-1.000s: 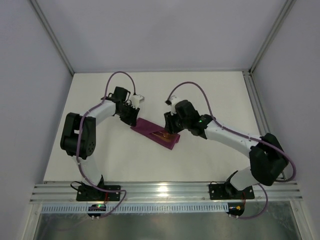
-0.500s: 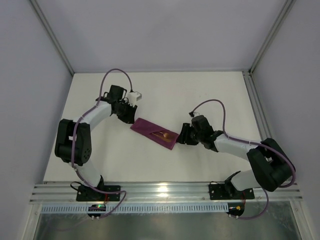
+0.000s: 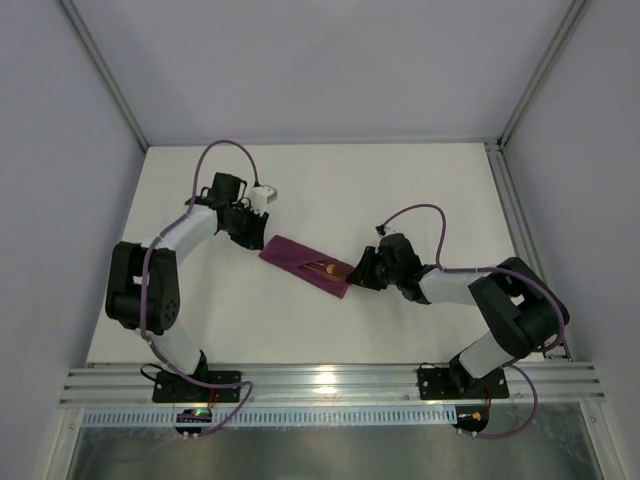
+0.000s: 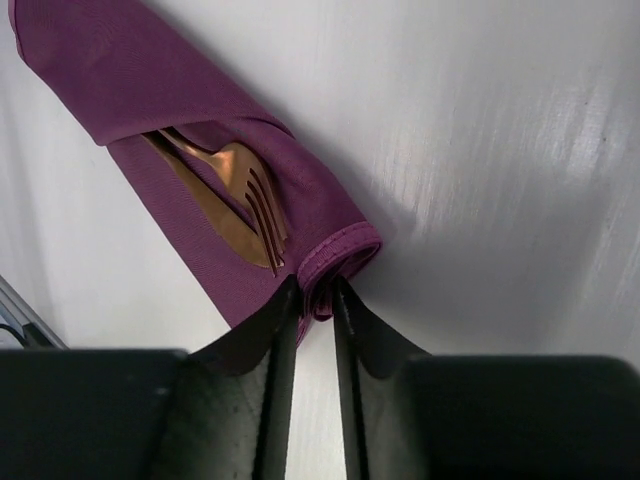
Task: Fold the napkin into a case and place the utensils inside
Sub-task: Move the smaller rectangle folded napkin to the corner of the board.
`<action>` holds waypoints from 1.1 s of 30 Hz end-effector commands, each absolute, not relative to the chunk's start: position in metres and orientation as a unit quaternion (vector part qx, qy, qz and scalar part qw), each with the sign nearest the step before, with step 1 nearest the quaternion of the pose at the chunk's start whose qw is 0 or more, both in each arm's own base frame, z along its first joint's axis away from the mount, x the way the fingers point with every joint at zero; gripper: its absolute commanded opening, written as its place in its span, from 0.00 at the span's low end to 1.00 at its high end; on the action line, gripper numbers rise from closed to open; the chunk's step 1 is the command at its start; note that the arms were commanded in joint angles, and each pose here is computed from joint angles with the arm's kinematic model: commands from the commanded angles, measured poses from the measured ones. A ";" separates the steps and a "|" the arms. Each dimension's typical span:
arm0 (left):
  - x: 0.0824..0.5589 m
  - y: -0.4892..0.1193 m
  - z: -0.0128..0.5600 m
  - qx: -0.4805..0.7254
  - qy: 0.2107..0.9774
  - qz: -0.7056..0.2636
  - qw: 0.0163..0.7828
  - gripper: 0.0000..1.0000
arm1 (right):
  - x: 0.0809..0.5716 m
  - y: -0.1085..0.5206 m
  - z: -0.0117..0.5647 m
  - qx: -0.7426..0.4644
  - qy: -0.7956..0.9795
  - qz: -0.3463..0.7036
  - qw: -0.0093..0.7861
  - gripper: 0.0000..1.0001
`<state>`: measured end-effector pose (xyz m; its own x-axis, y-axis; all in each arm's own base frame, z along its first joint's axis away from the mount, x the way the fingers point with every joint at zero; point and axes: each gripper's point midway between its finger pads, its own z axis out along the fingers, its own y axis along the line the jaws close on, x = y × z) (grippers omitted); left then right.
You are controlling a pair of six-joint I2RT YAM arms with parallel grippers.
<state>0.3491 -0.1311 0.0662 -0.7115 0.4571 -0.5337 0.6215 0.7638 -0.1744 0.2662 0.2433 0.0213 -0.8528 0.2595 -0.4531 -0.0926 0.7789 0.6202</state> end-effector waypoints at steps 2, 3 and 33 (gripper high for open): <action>0.354 -0.124 0.087 0.297 0.899 -0.177 0.270 0.25 | 0.273 0.246 0.021 0.057 0.900 0.334 0.273 0.17; 0.354 -0.123 0.089 0.296 0.899 -0.178 0.271 0.25 | 0.277 0.245 0.022 0.061 0.899 0.334 0.277 0.15; 0.361 -0.037 0.105 0.224 0.917 -0.142 0.299 0.25 | 0.516 0.167 0.035 0.057 0.914 0.313 0.253 0.04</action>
